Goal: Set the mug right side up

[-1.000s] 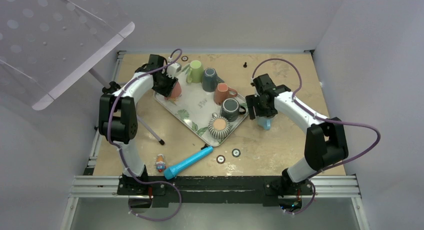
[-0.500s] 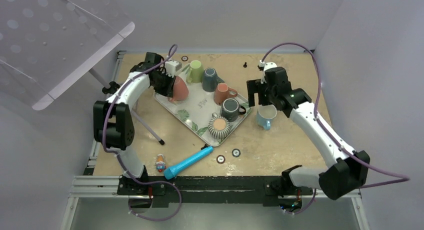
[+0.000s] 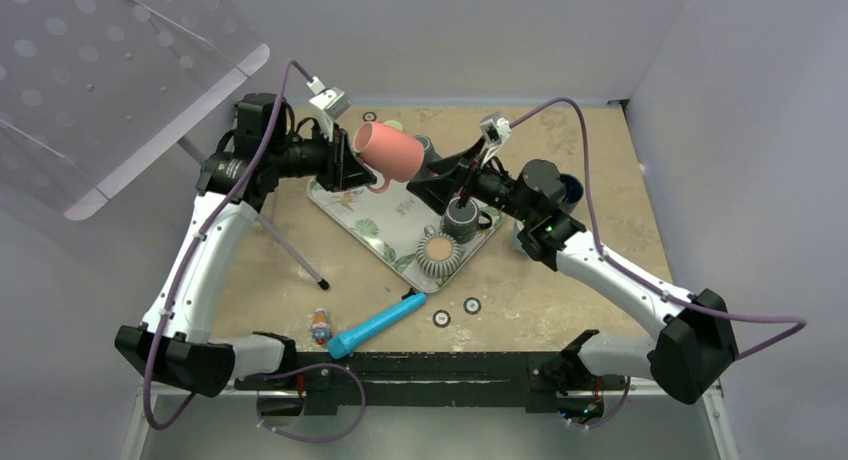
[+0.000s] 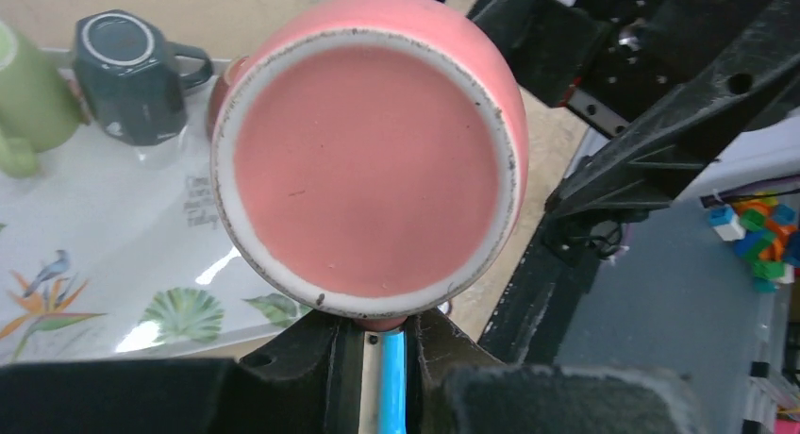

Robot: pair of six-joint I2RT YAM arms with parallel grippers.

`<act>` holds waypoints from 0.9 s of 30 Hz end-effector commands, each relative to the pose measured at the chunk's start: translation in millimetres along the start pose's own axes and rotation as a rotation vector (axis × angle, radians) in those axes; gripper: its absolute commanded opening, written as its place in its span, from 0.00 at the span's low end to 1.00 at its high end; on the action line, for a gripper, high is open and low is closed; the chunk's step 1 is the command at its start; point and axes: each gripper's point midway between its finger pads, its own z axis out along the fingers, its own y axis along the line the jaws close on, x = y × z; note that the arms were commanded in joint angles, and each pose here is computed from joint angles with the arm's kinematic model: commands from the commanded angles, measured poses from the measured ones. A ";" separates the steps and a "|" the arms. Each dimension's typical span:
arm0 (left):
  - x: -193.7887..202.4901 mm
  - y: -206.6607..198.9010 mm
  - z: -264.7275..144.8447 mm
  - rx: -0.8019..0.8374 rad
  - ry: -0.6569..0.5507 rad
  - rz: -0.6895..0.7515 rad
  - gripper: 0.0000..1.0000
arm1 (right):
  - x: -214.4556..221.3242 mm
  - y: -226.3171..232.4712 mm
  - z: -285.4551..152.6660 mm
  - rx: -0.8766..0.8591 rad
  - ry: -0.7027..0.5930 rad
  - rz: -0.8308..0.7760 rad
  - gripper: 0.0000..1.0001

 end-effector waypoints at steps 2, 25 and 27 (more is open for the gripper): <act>-13.6 -55.6 -14.3 0.183 -0.056 0.028 0.00 | -54.2 76.7 1.0 -0.327 -0.190 -0.009 0.96; 28.9 44.5 -6.6 -0.348 0.142 0.318 1.00 | -103.4 -159.7 -92.5 0.882 0.300 -0.319 0.00; 37.6 51.3 -2.8 -0.354 0.186 0.313 1.00 | -82.5 -192.9 -94.7 0.937 0.441 -0.302 0.00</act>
